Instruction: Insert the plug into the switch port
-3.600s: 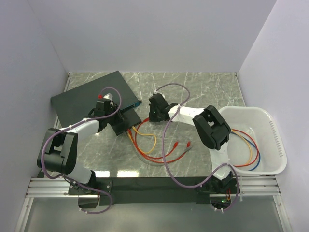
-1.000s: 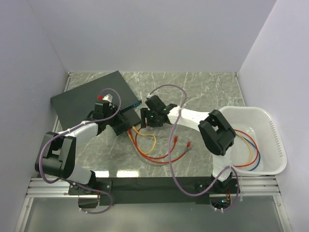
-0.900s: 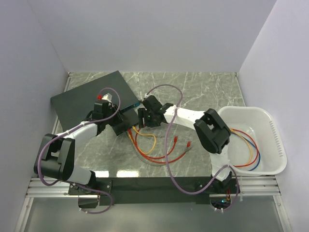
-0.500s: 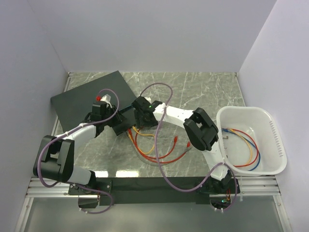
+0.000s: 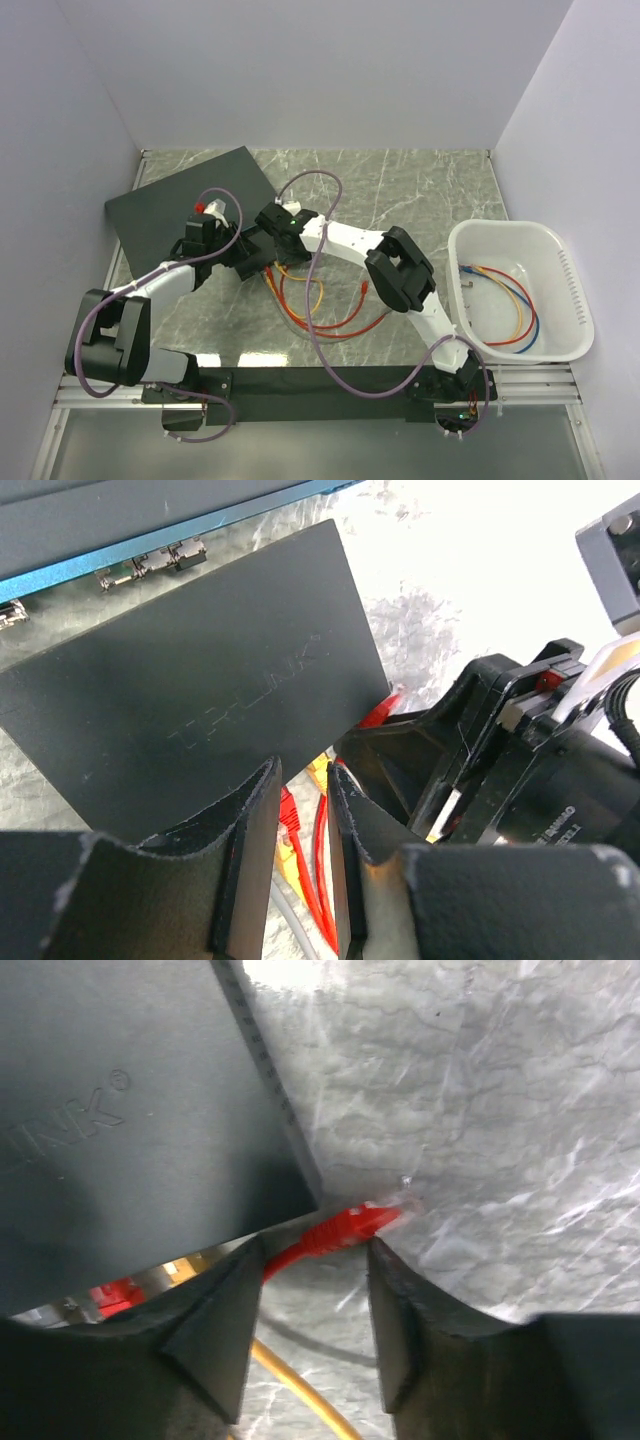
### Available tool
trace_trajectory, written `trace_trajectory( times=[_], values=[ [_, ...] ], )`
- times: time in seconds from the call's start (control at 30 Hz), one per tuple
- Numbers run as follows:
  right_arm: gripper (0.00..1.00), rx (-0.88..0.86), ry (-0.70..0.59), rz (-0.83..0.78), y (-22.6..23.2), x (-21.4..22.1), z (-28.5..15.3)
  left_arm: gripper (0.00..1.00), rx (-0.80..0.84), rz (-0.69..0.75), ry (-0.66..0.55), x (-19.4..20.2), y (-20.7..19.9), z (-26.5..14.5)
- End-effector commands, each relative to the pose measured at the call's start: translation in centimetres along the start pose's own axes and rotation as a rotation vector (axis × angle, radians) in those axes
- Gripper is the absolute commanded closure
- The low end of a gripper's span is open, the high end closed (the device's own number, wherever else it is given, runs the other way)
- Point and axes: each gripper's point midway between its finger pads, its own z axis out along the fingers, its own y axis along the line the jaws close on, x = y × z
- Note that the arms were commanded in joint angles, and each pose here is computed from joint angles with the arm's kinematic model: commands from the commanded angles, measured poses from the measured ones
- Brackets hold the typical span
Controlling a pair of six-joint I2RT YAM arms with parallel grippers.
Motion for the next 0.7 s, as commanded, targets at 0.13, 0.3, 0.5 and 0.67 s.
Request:
trace_trajectory(
  times=[0.13,0.3,0.5,0.67],
  values=[
    [0.67,0.124,0.128,-0.048,-3.4,5.8,2.2,0.69,0.04,0.026,-0.039,-0.9,-0.9,-0.4],
    [0.77,0.139,0.124,-0.049,-4.9,6.2,2.4,0.69,0.032,0.026,-0.045,-0.9,-0.7,-0.5],
    [0.87,0.203,0.106,-0.063,-8.6,6.5,3.2,0.69,0.027,0.025,-0.036,-0.7,-0.5,-0.3],
    [0.92,0.187,0.079,-0.032,-9.9,5.7,3.5,0.69,0.002,0.024,-0.032,-0.6,0.1,0.1]
  ],
)
